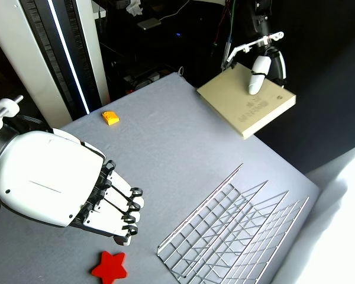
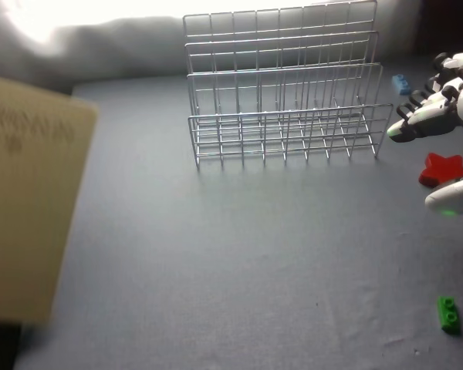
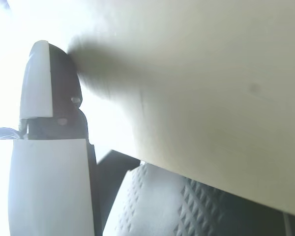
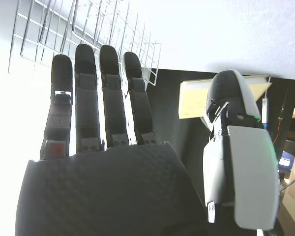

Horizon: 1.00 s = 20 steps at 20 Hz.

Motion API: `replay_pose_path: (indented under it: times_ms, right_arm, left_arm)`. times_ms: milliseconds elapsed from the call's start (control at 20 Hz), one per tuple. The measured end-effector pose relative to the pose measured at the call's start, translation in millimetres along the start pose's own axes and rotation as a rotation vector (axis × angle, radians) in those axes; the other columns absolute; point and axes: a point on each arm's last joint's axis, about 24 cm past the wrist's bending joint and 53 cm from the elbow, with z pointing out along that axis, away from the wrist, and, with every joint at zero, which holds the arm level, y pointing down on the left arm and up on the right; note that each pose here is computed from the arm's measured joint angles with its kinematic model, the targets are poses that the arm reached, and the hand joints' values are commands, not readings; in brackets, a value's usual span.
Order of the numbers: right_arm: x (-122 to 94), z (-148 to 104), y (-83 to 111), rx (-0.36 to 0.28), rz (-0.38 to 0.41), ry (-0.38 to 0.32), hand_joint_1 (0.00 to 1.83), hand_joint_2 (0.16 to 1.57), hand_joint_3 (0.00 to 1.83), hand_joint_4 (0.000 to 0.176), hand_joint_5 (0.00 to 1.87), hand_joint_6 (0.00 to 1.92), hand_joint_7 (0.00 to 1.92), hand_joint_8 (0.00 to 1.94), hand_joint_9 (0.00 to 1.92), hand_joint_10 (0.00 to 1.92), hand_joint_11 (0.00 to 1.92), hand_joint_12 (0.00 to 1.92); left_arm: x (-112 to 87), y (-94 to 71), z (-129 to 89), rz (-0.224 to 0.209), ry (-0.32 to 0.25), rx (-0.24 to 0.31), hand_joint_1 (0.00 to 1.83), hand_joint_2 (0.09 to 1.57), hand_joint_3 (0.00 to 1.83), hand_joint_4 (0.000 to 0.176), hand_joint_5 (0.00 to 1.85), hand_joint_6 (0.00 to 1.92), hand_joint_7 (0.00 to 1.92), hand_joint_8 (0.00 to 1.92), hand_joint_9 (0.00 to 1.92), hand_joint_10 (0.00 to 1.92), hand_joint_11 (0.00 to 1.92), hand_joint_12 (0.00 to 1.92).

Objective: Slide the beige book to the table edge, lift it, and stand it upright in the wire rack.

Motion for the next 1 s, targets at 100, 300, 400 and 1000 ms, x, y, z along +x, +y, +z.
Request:
replay_pose_path:
  times_ms: [100,300,400,1000]
  right_arm:
    - [0,0,0.6,-0.001,0.028,0.001,0.31,1.12,0.00,0.000,0.37,0.00,0.40,0.00,0.41,0.00,0.00,0.98]
    - [0,0,0.0,0.000,0.089,0.001,0.31,1.12,0.00,0.000,0.38,0.00,0.40,0.00,0.41,0.00,0.00,0.97]
    - [2,0,2.2,-0.004,0.102,0.004,0.30,1.12,0.00,0.000,0.37,0.00,0.39,0.00,0.40,0.00,0.00,0.95]
    - [7,-1,-0.6,0.005,0.233,0.018,0.30,1.12,0.00,0.000,0.39,0.00,0.42,0.00,0.42,0.00,0.01,0.96]
  left_arm:
    - [3.1,-26.5,-2,-0.068,0.009,0.080,1.47,1.21,0.00,0.000,0.75,1.25,0.61,1.31,0.67,1.40,0.77,1.56]
    - [13.8,-65.2,-10,-0.114,0.062,0.206,1.47,1.21,0.00,0.000,0.74,1.26,0.60,1.32,0.67,1.41,0.75,1.58]
    - [26.7,-87.9,-18,-0.110,0.118,0.282,1.47,1.21,0.00,0.000,0.74,1.26,0.61,1.30,0.68,1.39,0.76,1.58]
    - [98.8,-152.2,-56,0.282,0.343,0.697,1.47,1.21,0.00,0.000,0.76,1.26,0.59,1.31,0.68,1.39,0.76,1.57]
